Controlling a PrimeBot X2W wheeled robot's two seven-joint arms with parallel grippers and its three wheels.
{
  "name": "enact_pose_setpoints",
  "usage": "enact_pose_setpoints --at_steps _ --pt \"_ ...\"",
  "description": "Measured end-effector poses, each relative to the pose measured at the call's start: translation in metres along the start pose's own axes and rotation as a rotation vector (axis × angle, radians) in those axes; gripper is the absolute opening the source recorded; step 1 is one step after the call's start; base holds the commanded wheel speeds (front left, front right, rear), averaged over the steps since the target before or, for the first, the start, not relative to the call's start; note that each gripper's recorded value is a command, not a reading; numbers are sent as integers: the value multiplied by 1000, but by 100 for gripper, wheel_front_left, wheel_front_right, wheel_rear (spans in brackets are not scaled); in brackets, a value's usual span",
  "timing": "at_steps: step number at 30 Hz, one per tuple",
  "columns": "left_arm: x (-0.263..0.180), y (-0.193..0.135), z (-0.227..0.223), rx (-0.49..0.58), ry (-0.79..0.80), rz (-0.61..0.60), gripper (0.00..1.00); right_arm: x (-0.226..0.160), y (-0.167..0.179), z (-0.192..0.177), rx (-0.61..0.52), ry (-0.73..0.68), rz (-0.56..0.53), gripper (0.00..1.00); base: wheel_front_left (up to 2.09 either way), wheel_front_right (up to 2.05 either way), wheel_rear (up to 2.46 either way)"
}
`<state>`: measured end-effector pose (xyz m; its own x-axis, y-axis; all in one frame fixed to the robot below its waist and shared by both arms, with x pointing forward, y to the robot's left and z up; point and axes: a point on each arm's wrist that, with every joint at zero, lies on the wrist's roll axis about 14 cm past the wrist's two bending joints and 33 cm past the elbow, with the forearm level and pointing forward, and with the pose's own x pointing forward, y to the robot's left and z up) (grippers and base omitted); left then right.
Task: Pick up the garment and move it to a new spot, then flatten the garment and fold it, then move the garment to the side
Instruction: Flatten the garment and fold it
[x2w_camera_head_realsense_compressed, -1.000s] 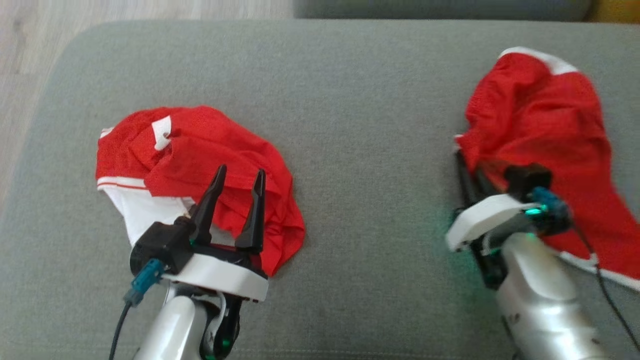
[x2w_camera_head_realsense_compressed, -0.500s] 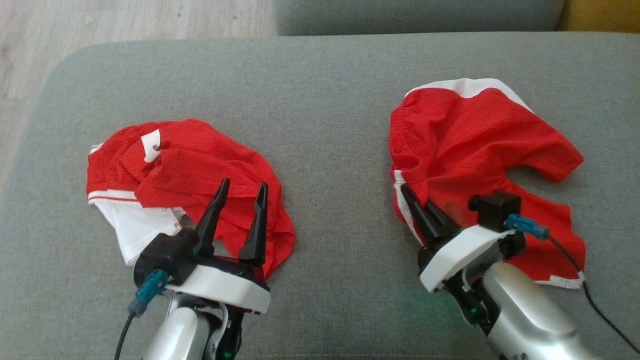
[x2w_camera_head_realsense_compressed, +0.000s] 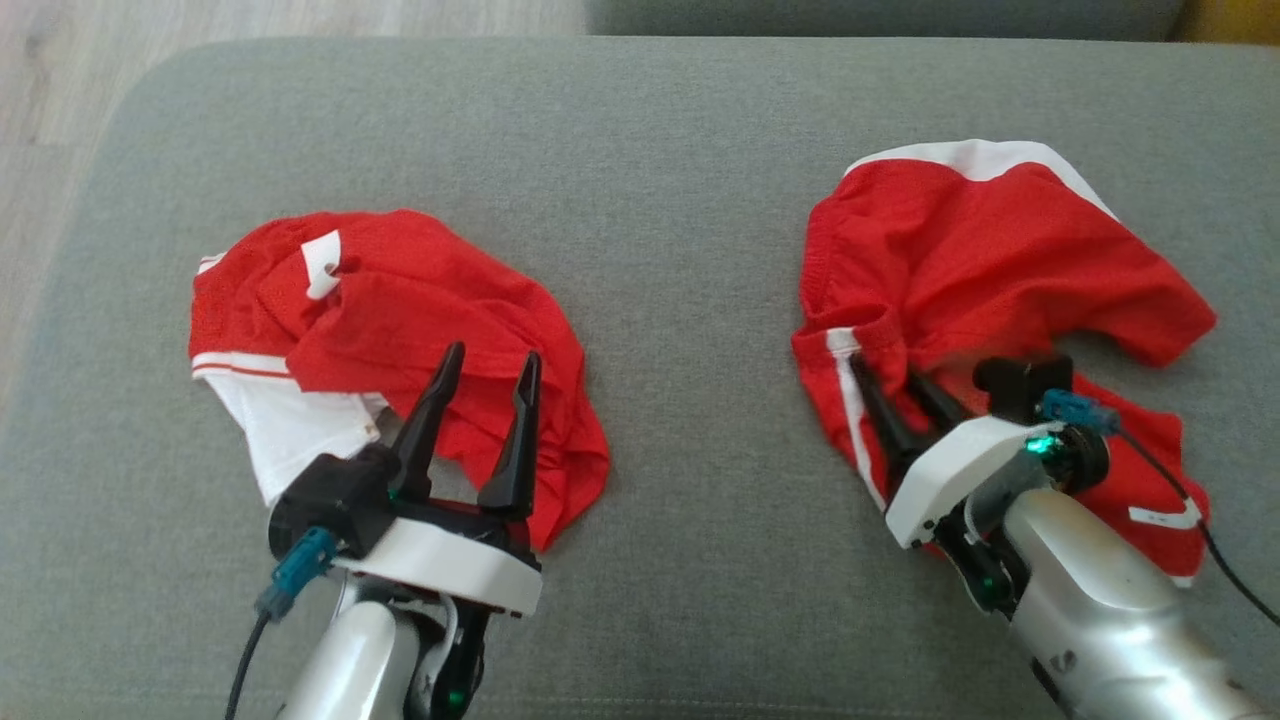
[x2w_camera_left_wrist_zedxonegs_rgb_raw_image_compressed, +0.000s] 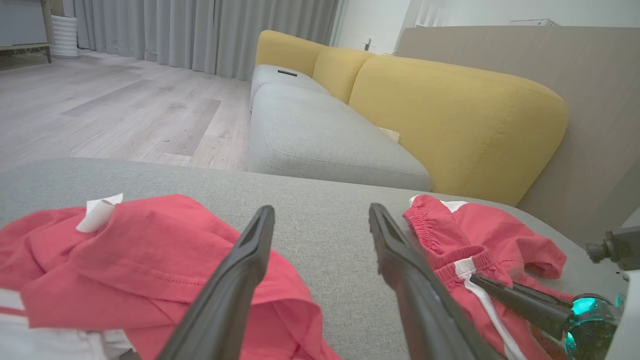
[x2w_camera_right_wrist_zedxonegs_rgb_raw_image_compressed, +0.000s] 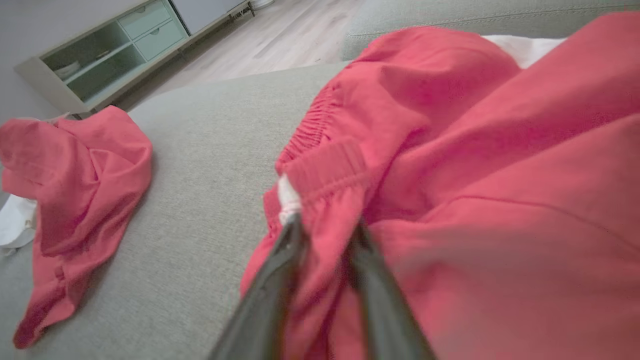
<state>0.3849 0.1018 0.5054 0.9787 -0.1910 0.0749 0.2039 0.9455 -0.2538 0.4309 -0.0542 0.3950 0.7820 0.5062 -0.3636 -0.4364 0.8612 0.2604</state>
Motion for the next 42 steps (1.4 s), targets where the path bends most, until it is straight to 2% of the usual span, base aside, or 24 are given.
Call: enact_pose_setpoints --at_steps 12,17,21,22,25,29,35,42 --pt "8 -23 5 -9 -17 -73 100 -24 -26 2 -147 -22 -96 100 0 0 0" --pt "11 -37 5 -14 -20 -120 100 -38 -37 40 -101 -166 -163 100 0 0 0" --pt "17 -47 6 -11 -25 -154 100 -70 -61 78 -84 -334 -259 100 0 0 0" --pt "19 -55 6 -15 -25 -183 100 -96 -75 79 -70 -386 -331 100 0 0 0" --pt "21 -66 3 -19 -18 -221 100 -138 -93 59 -33 -420 -457 100 0 0 0" --pt "25 -75 -7 -18 10 -259 100 -176 -96 25 32 -415 -571 100 0 0 0" --pt "30 -82 -31 11 75 -307 100 -186 -95 16 44 -405 -606 100 0 0 0" --pt "40 -105 -73 108 193 -459 100 -183 -102 19 61 -413 -619 100 0 0 0"
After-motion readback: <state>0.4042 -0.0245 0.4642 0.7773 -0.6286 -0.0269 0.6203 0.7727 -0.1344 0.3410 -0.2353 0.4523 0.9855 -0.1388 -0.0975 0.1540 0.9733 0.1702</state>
